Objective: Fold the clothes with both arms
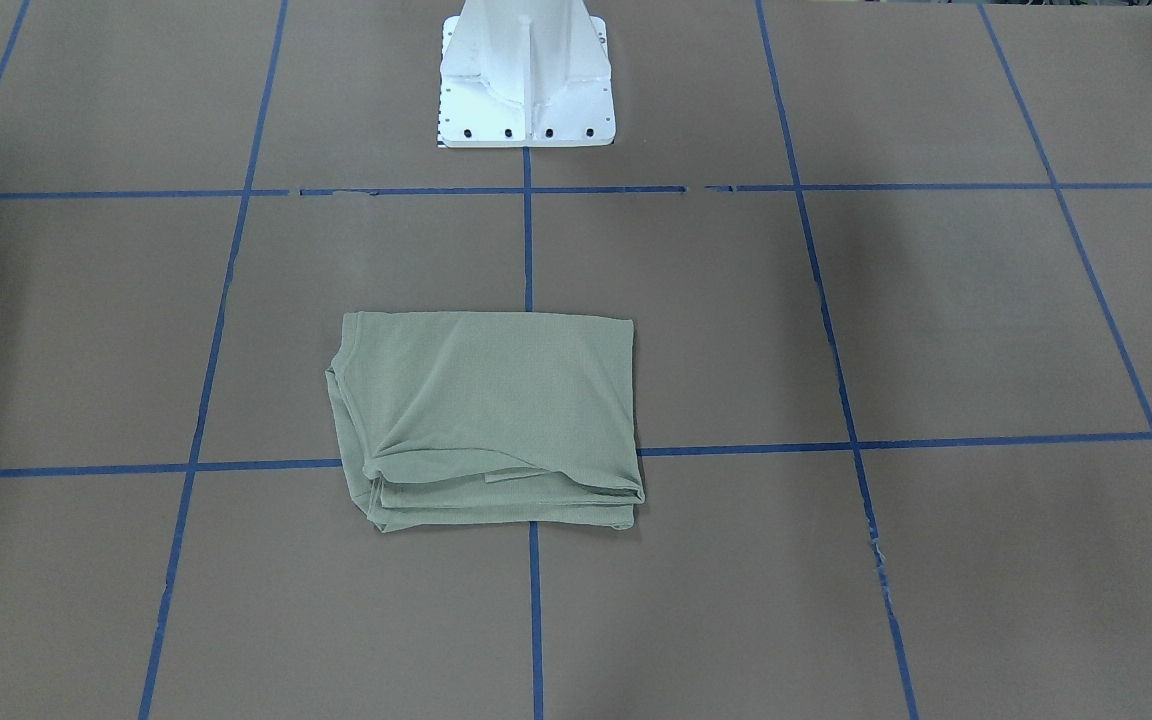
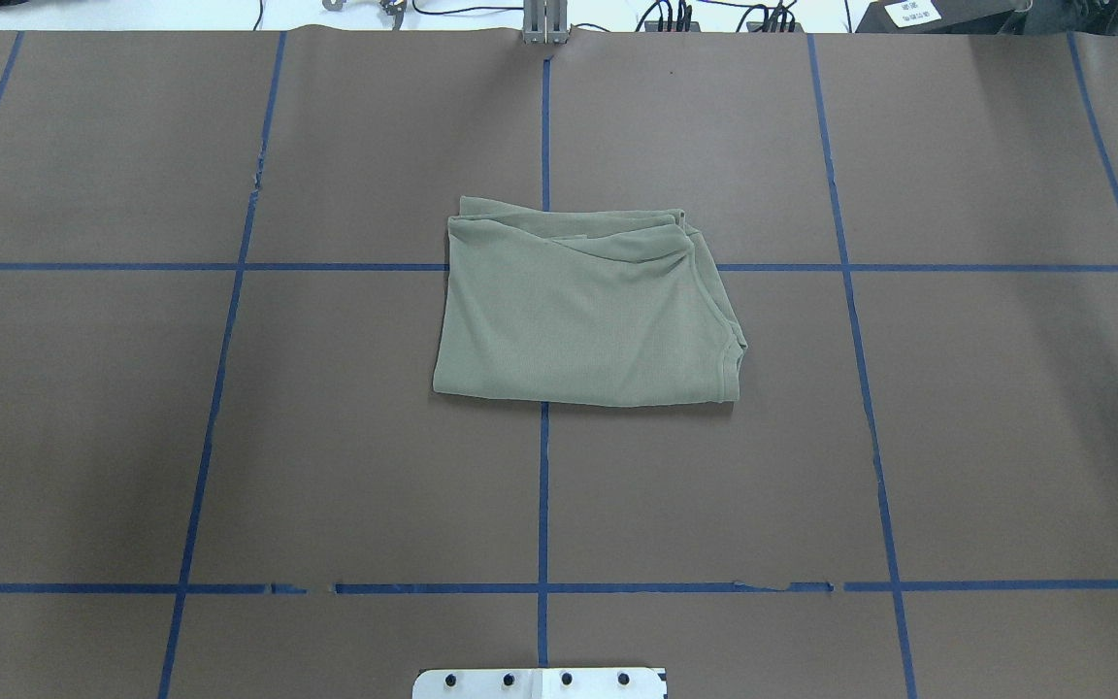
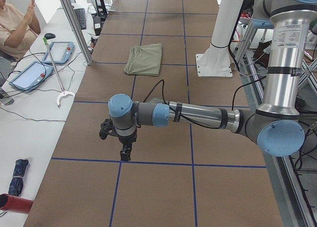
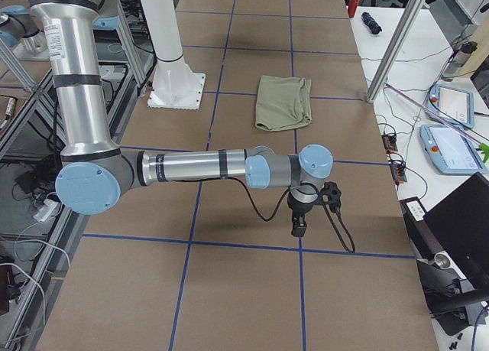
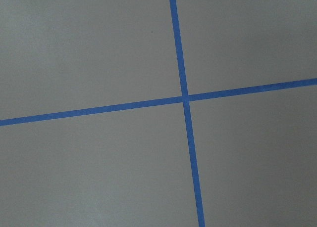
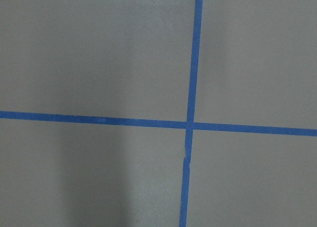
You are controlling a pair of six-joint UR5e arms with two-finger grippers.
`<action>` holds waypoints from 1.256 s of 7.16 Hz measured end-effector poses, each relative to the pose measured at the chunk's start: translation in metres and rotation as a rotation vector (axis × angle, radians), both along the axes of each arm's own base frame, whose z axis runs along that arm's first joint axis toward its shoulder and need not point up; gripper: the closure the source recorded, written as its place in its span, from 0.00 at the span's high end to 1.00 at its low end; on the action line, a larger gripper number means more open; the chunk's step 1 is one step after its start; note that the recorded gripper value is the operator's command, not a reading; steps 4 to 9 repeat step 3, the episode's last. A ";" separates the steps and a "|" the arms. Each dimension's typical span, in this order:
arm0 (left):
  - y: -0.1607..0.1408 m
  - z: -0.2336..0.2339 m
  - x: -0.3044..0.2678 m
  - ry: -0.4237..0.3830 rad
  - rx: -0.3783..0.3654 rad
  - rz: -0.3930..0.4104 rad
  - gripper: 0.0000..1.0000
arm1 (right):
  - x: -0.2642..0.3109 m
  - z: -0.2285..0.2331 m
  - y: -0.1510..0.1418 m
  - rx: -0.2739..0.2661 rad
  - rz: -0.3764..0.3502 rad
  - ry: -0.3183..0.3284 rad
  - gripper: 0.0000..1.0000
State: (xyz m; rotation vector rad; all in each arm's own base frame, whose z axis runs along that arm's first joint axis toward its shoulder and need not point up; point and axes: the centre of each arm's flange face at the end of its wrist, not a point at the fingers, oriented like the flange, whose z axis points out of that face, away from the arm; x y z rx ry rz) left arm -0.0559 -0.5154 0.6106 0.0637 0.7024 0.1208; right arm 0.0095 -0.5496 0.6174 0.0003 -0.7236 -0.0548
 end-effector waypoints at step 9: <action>0.001 0.001 0.000 0.000 -0.003 0.000 1.00 | 0.000 0.000 0.000 0.000 0.000 -0.001 1.00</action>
